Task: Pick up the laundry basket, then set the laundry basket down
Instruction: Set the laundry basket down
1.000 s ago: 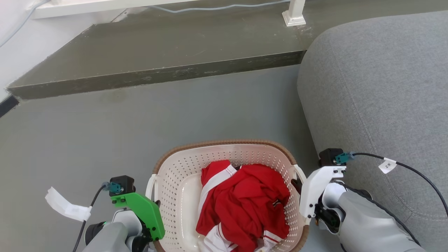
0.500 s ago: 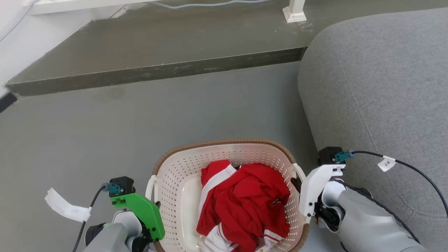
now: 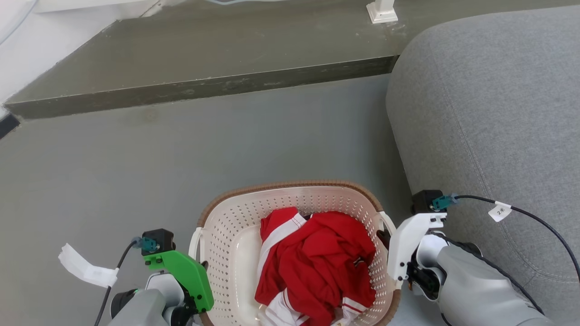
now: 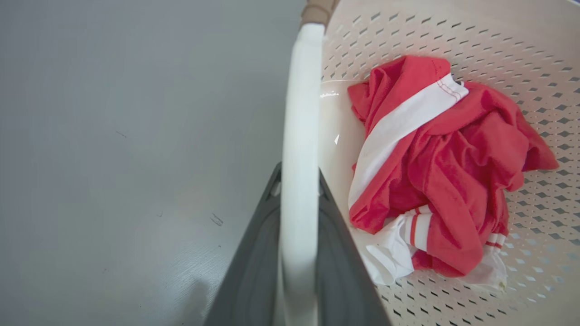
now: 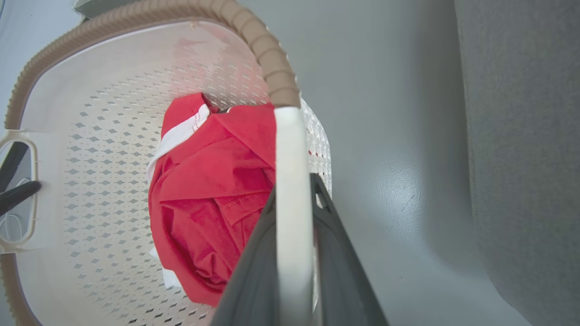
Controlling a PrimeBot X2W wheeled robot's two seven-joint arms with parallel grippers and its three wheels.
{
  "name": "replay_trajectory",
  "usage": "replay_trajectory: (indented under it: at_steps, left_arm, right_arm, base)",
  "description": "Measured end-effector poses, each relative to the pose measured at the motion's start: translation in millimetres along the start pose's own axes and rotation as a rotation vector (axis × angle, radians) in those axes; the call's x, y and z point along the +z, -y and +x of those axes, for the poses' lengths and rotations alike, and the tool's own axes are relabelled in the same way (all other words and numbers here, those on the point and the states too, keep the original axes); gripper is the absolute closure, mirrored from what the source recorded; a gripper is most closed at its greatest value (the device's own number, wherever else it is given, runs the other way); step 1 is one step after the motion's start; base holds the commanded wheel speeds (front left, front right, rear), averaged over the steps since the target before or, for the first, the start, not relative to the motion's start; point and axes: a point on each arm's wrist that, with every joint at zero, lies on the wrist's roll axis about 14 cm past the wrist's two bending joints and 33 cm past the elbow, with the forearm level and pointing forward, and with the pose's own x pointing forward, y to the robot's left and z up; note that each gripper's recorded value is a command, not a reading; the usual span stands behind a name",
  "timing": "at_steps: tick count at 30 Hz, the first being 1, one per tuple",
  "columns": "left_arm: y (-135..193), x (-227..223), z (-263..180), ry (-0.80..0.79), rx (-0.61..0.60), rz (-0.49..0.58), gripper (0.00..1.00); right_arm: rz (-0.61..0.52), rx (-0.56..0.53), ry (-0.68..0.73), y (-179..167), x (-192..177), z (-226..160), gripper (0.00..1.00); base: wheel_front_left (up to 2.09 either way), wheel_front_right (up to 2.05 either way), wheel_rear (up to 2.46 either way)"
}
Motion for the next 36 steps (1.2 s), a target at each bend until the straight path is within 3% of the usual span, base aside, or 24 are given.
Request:
replay_trajectory:
  at_steps: [16, 36]
  left_arm:
    - [-6, 25, 25, 0.058, -0.003, -0.022, 1.0]
    - [-32, 36, 89, 0.095, 0.004, -0.098, 1.0]
  right_arm:
    - [-0.021, -0.004, 0.01, 9, 24, 25, 1.0]
    - [0.02, -0.024, 0.035, 41, 29, 88, 1.0]
  base:
    - [0.0, 0.0, 0.0]
    - [0.0, 0.0, 0.0]
